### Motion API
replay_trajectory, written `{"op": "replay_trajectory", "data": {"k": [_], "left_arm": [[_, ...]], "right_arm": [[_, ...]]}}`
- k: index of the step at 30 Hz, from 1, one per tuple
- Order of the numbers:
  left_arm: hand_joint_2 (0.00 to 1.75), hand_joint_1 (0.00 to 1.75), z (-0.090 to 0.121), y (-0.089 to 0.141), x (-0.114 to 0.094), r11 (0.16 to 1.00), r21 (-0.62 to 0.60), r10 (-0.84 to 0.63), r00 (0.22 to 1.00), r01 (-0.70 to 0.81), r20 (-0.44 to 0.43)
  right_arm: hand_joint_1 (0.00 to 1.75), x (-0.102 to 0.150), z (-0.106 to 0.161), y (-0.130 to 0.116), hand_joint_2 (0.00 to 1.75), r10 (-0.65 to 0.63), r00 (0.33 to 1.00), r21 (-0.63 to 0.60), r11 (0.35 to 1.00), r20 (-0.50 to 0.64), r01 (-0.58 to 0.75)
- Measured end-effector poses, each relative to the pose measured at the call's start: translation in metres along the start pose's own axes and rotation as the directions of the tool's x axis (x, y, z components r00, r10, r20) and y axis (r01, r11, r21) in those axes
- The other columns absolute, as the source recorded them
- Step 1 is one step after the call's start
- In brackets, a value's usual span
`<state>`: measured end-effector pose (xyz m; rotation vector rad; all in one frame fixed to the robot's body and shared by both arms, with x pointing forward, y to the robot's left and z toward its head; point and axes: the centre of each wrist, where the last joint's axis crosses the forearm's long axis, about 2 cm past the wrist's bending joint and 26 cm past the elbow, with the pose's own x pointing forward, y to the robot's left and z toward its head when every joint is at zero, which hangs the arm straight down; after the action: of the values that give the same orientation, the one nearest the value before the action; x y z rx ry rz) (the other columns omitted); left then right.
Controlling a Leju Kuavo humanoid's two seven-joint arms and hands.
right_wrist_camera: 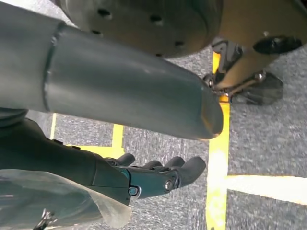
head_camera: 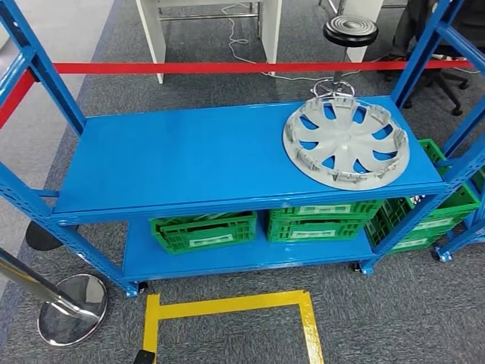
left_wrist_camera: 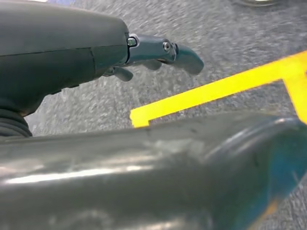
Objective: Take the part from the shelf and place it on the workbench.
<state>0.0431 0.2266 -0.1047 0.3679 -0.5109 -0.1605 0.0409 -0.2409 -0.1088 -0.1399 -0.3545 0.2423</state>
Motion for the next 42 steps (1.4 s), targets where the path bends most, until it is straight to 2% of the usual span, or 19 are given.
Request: {"op": "replay_trajectory", "data": {"k": [42], "left_arm": [[0.00, 0.00, -0.0021, 0.0007, 0.0039, 1.000, -0.005, 0.031, 1.000, -0.031, 0.003]], "right_arm": [[0.00, 0.0020, -0.0004, 0.0002, 0.00, 0.001, 1.000, 0.002, 1.000, 0.014, -0.001]]}}
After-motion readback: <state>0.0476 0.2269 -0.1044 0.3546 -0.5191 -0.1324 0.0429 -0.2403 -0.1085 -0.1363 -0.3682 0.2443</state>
